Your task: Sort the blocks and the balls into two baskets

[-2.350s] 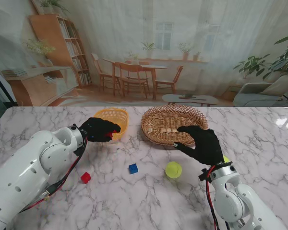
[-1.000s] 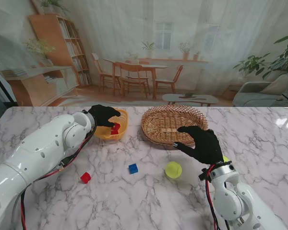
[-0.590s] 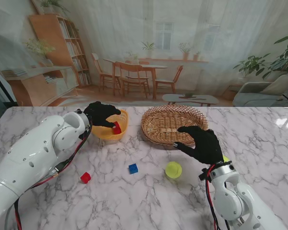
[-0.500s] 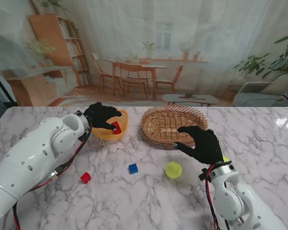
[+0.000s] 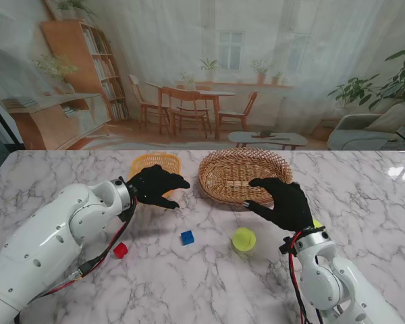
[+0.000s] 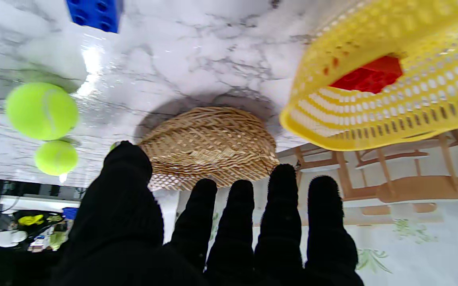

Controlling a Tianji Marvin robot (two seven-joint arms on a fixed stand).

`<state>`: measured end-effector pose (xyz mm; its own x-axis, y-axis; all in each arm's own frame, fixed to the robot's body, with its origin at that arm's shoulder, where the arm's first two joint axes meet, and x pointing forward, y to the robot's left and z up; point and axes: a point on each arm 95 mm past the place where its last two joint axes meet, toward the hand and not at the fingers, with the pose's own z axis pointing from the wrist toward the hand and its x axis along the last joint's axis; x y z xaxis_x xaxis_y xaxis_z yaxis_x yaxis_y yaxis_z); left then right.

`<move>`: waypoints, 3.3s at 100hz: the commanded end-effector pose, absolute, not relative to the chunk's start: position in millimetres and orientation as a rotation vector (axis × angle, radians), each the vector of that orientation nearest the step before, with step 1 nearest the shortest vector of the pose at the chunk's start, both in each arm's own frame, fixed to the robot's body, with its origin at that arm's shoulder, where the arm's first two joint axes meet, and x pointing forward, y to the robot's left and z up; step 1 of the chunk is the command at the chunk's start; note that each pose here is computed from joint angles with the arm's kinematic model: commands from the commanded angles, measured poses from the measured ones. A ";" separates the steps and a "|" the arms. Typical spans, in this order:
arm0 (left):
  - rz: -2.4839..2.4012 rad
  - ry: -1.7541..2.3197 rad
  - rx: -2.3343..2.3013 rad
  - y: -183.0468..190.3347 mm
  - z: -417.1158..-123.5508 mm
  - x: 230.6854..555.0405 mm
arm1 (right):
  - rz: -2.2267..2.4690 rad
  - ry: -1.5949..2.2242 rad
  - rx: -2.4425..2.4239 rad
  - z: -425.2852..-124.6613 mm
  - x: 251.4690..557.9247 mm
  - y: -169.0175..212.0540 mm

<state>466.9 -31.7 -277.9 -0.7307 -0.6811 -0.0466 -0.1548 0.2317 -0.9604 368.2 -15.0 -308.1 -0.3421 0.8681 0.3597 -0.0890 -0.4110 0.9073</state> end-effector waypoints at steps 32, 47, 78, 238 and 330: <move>-1.528 2.182 -0.733 -48.5 -307.7 441.0 | 1.821 1.099 1.210 -309.5 368.1 -14.8; -1.505 2.220 -0.764 -52.3 -321.2 440.6 | 1.821 1.095 1.211 -309.4 367.4 -15.3; -1.459 2.281 -0.832 -54.0 -346.6 440.7 | 1.823 1.086 1.209 -308.8 366.4 -16.1; -1.352 2.392 -0.813 -74.4 -387.3 442.1 | 1.826 1.083 1.205 -309.9 366.8 -18.3; -1.455 2.264 -0.736 -66.3 -338.0 443.3 | 1.826 1.083 1.205 -309.9 366.8 -18.3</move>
<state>442.3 -65.4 -344.0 -0.7997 -0.6005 -0.0016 -0.2465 0.3307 -0.9110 368.0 -18.2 -307.7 -0.3376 0.8683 0.3636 -0.0993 -0.4169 0.9035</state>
